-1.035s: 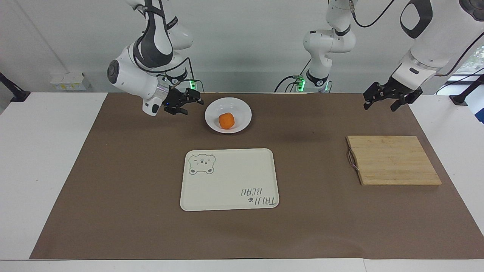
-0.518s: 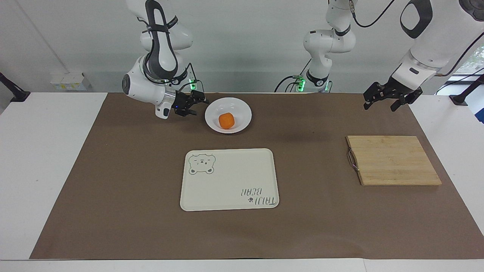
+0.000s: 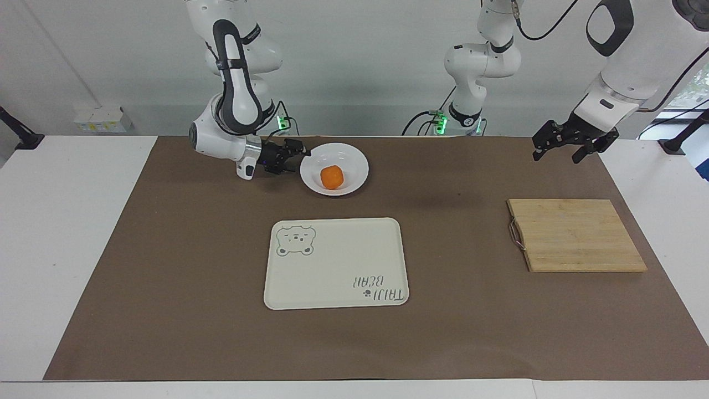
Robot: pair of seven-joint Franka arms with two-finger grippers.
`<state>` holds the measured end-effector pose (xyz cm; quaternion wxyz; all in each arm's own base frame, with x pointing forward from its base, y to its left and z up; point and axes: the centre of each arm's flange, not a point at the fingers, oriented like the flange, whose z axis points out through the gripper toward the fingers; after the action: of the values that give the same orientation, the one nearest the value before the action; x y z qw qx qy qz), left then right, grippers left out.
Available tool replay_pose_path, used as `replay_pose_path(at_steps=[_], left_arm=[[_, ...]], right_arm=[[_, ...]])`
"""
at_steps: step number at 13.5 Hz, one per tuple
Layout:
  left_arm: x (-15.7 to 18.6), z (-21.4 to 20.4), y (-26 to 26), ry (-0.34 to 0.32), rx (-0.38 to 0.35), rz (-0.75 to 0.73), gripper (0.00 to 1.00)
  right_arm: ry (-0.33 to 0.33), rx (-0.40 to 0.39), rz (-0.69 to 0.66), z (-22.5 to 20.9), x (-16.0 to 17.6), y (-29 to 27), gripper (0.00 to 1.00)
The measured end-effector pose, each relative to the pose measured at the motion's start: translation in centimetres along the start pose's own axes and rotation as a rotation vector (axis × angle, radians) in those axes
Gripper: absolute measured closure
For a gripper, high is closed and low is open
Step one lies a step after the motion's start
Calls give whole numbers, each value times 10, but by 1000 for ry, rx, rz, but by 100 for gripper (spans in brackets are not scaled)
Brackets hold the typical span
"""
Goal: Place orange and plate with both arms
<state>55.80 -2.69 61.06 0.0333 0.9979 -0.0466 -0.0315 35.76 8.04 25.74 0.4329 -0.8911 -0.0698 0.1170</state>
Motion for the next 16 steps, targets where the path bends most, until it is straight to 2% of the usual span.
replay_pose_path(at_steps=[4,5,7,12,16], left_arm=[[0,0,0,0,0,0,0],[0,0,0,0,0,0,0],[0,0,0,0,0,0,0],[0,0,0,0,0,0,0],[0,0,0,0,0,0,0]], right_arm=[[-6,21,21,10,-9,5,0],[-7,22,20,11,-9,4,9],[-9,28,24,14,-10,3,37],[-5,33,45,20,-10,8,93],[1,44,-7,16,-4,2,96]])
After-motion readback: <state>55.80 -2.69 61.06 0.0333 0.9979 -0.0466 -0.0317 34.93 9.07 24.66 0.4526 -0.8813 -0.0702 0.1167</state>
